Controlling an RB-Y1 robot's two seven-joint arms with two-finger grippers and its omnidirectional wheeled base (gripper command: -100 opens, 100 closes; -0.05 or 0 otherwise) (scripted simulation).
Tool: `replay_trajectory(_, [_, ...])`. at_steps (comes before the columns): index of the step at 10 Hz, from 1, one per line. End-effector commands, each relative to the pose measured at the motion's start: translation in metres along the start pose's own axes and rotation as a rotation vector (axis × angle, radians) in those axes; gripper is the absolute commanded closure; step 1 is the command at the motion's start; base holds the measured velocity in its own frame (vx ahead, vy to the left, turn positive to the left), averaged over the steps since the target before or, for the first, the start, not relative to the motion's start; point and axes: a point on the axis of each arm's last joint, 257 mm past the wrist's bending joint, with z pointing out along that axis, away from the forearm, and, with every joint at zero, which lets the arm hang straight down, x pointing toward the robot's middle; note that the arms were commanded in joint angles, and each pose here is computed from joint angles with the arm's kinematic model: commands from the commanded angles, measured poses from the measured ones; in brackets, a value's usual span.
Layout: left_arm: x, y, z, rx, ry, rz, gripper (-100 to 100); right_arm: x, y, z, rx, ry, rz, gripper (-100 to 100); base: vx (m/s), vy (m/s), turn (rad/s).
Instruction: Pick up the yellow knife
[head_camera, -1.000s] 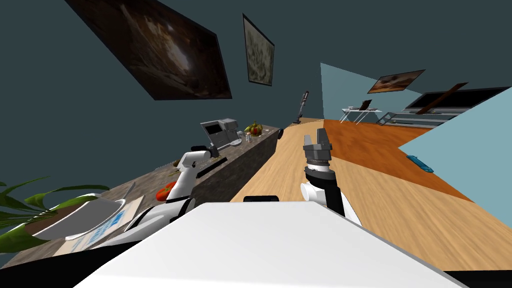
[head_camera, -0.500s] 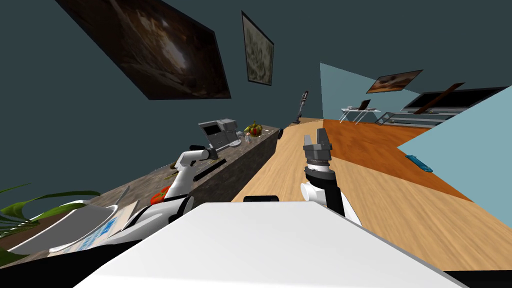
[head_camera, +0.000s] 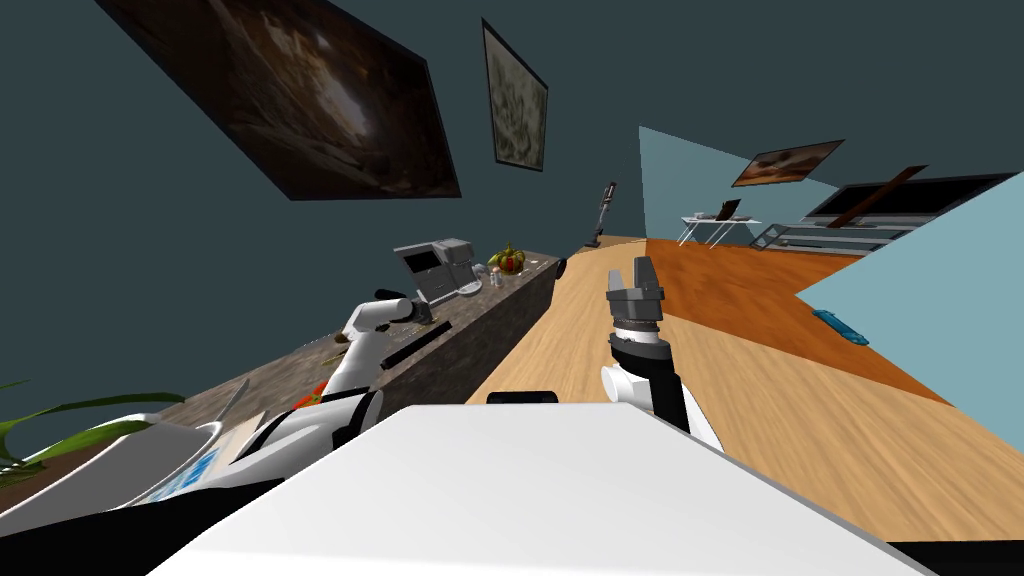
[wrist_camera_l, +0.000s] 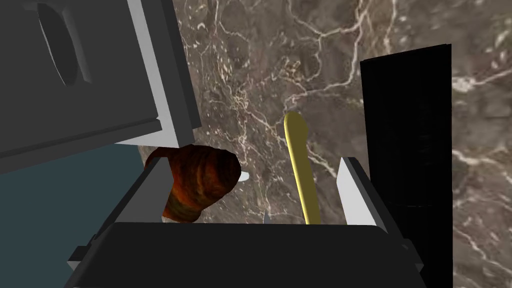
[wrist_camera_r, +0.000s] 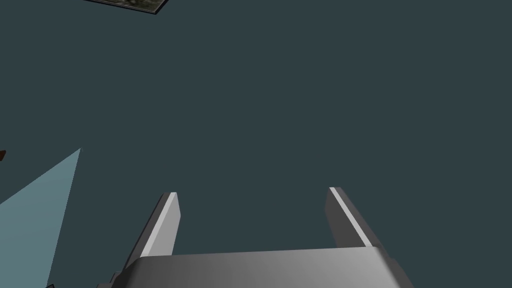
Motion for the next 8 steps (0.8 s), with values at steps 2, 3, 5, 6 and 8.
replay_trajectory(2, [-0.018,0.019,0.001,-0.099,-0.028,-0.038,-100,0.0,0.0,0.0,0.0,0.0,0.0,0,0.073,0.025,0.001])
replay_trajectory(3, [-0.018,0.019,0.001,-0.099,-0.028,-0.038,-100,0.0,0.0,0.0,0.0,0.0,0.0,0,0.026,0.009,0.001])
replay_trajectory(5, [-0.031,0.034,-0.001,-0.17,-0.048,-0.07,-100,0.0,0.0,0.0,0.0,0.0,0.0,0,0.045,0.018,0.01])
replay_trajectory(6, [-0.041,0.042,-0.003,-0.209,-0.056,-0.1,-100,0.0,0.0,0.0,0.0,0.0,0.0,0,0.055,0.022,0.016])
replay_trajectory(8, [-0.052,0.056,-0.007,-0.275,-0.073,-0.129,-100,0.0,0.0,0.0,0.0,0.0,0.0,0,0.063,0.032,0.023])
